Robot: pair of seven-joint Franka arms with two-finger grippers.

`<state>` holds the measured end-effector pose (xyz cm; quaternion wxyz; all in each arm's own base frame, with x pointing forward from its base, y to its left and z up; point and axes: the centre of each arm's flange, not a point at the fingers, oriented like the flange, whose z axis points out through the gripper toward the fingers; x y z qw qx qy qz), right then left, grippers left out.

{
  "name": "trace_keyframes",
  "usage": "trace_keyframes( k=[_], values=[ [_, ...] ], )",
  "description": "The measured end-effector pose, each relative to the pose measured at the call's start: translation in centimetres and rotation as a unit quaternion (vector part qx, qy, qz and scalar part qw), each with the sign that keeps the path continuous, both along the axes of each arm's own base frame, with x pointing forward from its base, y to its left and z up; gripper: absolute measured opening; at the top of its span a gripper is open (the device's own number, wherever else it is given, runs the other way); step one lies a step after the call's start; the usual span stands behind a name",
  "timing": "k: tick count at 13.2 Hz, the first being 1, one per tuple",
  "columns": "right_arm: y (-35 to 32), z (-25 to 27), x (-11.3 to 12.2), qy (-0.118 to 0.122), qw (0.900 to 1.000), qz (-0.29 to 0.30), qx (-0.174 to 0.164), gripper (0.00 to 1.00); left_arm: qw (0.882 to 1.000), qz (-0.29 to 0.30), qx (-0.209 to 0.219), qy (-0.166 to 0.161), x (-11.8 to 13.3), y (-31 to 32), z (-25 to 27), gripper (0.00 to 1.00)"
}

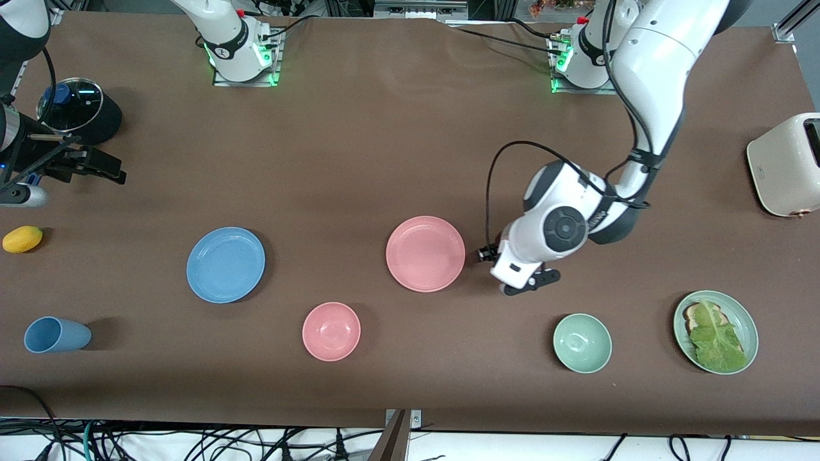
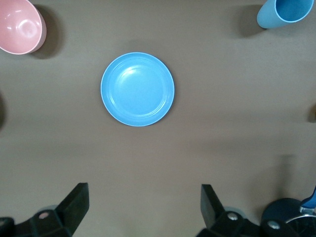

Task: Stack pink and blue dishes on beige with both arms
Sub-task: 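Withdraw the left gripper while the right gripper reaches the blue plate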

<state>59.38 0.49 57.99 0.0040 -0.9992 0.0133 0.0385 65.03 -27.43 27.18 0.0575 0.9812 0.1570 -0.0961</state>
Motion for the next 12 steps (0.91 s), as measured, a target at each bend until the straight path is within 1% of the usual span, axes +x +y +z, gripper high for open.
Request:
trace_keyframes(
  k=[1,3,5,8,10,12],
  values=[
    [0.0,-0.3,0.1,0.003,1.000,0.001,0.000,1.00,1.000,-0.005,0.001,0.003,0.6,2.0,0.3,1.00],
    [0.2,-2.3,0.8,0.018,1.000,0.004,0.000,1.00,1.000,-0.021,0.004,0.021,1.4,6.4,0.8,1.00],
    [0.5,-6.2,2.3,0.026,1.000,0.007,-0.001,1.00,0.999,-0.027,0.003,0.038,2.2,11.9,1.3,1.00],
    [0.8,-13.6,4.0,0.009,1.000,0.009,-0.003,1.00,0.997,-0.054,0.002,0.053,2.8,21.0,1.9,1.00],
    [0.5,-17.7,4.6,0.003,1.000,0.007,-0.004,1.00,0.996,-0.066,0.007,0.058,2.7,27.4,2.4,1.00],
    [-0.5,-21.6,5.3,-0.001,1.000,-0.001,-0.007,1.00,0.994,-0.088,0.016,0.064,2.3,31.7,2.7,1.00]
  ],
)
